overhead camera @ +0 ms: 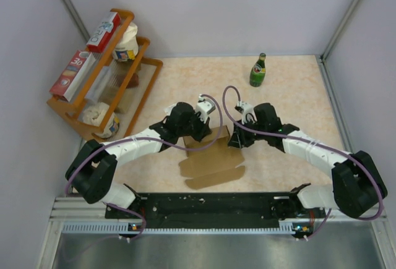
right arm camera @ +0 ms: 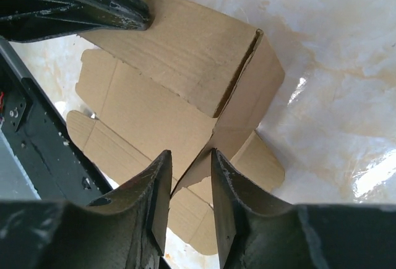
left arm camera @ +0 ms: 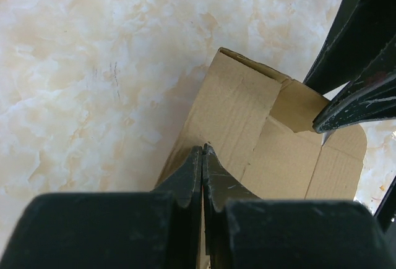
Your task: Fold the paper box
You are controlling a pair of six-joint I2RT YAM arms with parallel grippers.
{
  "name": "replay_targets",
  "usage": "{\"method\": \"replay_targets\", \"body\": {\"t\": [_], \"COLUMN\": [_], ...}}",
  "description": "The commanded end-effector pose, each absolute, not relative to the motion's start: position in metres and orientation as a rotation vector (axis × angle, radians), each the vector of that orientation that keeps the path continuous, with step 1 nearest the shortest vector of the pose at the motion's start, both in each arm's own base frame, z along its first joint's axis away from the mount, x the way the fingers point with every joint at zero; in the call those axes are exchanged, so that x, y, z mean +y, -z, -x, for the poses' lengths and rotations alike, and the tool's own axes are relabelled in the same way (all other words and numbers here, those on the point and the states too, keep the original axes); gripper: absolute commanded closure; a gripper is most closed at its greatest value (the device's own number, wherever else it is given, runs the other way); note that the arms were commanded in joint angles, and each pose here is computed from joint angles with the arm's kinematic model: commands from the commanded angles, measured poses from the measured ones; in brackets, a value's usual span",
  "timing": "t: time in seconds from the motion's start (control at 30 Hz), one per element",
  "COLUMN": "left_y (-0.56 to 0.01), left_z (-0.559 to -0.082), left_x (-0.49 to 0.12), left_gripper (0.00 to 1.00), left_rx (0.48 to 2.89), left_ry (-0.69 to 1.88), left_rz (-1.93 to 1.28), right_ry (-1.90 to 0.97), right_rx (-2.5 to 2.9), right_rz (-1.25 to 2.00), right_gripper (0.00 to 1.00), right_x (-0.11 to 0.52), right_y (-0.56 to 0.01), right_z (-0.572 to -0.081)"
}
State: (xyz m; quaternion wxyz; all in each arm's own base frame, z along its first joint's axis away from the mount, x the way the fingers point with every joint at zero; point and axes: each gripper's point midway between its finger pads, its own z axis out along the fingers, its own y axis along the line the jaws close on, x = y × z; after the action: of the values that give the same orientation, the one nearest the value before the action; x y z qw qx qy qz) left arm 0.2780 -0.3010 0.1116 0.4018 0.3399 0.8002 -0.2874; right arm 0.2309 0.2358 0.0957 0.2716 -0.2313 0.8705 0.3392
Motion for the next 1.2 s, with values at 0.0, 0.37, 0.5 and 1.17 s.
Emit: {"method": "replay_targets", "body": {"t": [0.0,0.37,0.5,1.17], "left_y": [-0.111,-0.111,-0.111,-0.111], "left_z": [-0.278,-0.278,-0.278,-0.278], "left_x": [-0.301,-0.302,-0.303,-0.302], "left_gripper": [1.0,1.0,1.0,1.0], "left_rx": [2.034,2.035,2.035,2.033], "left_ry": [0.716,0.718,0.722,0.72], "left_rz": [-0.868,-0.872,-0.872,-0.872], "right_ry": [-1.007,-1.041,-0.972,-0.108], "right_rx": [2.173,2.011,1.978,2.234], "right_rz": [0.646,0.562,0.533,-0.005], "right_gripper": [0.66,0.52,0.47,0.48], "right_x": [0.252,0.252,0.241,0.12], "right_y": [-0.119,-0.152,-0.169,-0.119], "right_z": [-0.235,-0.245,-0.25,-0.325]}}
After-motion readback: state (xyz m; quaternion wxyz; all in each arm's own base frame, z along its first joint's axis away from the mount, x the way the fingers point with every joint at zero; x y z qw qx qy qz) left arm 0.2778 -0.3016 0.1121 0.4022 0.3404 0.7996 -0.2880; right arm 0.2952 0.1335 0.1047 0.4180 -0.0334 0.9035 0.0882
